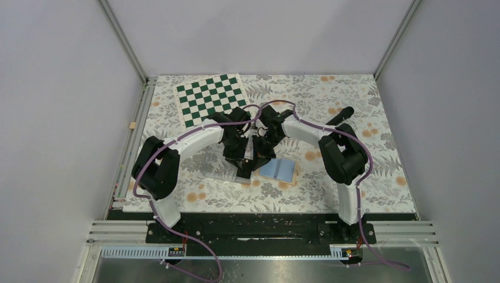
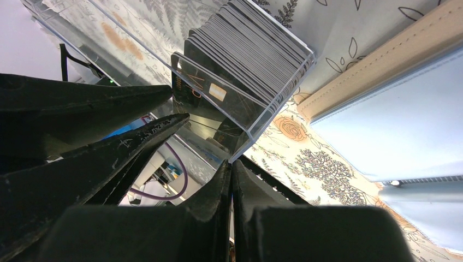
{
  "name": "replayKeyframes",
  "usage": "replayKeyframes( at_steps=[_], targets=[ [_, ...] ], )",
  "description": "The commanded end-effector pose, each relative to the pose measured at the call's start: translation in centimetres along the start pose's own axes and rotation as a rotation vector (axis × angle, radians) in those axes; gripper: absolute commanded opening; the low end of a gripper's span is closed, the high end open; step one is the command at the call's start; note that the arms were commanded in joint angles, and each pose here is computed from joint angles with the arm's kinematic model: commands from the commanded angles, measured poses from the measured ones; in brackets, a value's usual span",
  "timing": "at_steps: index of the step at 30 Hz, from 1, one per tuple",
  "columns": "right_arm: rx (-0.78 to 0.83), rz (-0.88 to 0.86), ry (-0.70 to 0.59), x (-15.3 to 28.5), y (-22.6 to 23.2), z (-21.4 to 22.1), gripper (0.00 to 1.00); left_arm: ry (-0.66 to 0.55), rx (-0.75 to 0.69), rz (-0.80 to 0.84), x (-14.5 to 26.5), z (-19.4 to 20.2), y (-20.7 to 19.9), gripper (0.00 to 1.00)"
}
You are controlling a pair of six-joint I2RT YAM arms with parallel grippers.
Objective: Put the credit cards into the card holder
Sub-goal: Pick up the credit card from the storage box.
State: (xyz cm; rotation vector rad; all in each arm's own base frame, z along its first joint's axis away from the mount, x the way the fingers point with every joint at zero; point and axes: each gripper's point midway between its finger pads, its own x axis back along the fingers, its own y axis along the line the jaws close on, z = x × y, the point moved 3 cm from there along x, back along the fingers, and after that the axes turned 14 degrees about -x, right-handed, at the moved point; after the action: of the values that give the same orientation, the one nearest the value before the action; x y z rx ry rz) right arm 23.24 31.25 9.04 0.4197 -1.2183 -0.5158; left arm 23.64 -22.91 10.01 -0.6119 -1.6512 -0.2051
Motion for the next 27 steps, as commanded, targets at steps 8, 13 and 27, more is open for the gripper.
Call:
replayKeyframes(
  at_steps=[8, 13, 27],
  targets=[
    [0.002, -0.005, 0.030, -0.20, -0.04, 0.62, 0.05, -0.036, -0.033, 0.062, -0.07, -1.49, -1.70, 0.19],
    [-0.001, -0.001, 0.031, -0.26, -0.20, 0.66, 0.05, -0.029, -0.029, 0.058, -0.33, -1.37, -1.66, 0.21],
    [-0.001, -0.004, 0.033, -0.26, -0.14, 0.63, 0.05, -0.052, -0.029, 0.059, 0.45, -1.57, -1.86, 0.04]
  ],
)
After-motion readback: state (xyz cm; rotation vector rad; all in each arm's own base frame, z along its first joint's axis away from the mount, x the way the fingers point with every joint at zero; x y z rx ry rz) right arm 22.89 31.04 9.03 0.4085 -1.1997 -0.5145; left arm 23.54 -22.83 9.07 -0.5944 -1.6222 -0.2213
